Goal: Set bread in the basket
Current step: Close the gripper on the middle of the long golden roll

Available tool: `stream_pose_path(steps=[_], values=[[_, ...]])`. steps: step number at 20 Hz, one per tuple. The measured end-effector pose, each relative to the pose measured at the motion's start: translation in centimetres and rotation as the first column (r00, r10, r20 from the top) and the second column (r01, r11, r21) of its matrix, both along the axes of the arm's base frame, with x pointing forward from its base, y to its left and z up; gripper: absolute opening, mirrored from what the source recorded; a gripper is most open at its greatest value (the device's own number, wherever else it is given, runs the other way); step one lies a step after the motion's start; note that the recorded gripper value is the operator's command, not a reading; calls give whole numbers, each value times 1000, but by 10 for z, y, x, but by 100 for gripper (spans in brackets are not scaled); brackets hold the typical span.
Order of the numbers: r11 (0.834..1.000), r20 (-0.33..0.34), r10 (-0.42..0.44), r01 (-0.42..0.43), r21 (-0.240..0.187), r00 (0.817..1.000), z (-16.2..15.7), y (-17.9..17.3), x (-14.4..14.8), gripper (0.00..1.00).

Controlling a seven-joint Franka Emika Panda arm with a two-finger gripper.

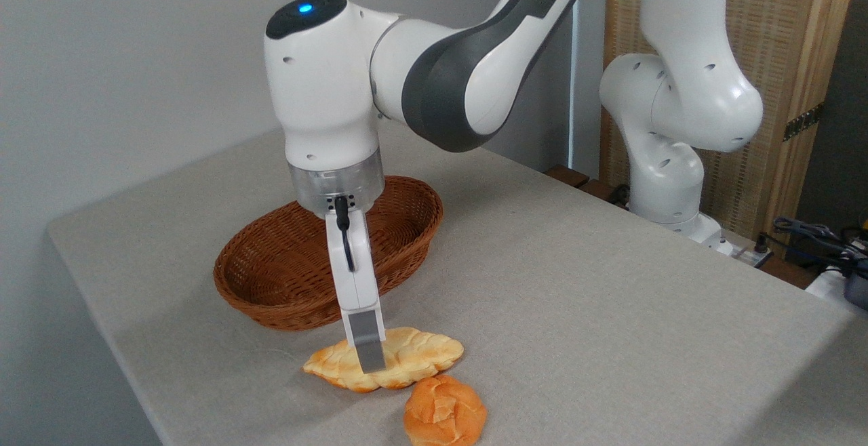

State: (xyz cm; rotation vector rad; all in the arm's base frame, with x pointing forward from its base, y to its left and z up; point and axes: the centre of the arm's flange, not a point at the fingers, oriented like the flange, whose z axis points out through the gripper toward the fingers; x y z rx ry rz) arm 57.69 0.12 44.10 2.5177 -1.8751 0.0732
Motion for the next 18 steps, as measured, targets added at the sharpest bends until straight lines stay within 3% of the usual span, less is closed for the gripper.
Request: stream_pose_path(steps=[4, 8, 10, 11, 14, 18], values=[[999, -3, -14, 14, 29, 1000, -16, 2, 2, 100], [999, -12, -15, 15, 31, 1000, -23, 2, 3, 99], [999, -15, -16, 16, 31, 1000, -25, 1, 3, 81], [999, -16, -16, 17, 31, 1000, -25, 1, 3, 66], [999, -19, -18, 19, 30, 1000, -27, -1, 2, 47], [999, -22, -20, 21, 30, 1000, -28, -2, 1, 47]])
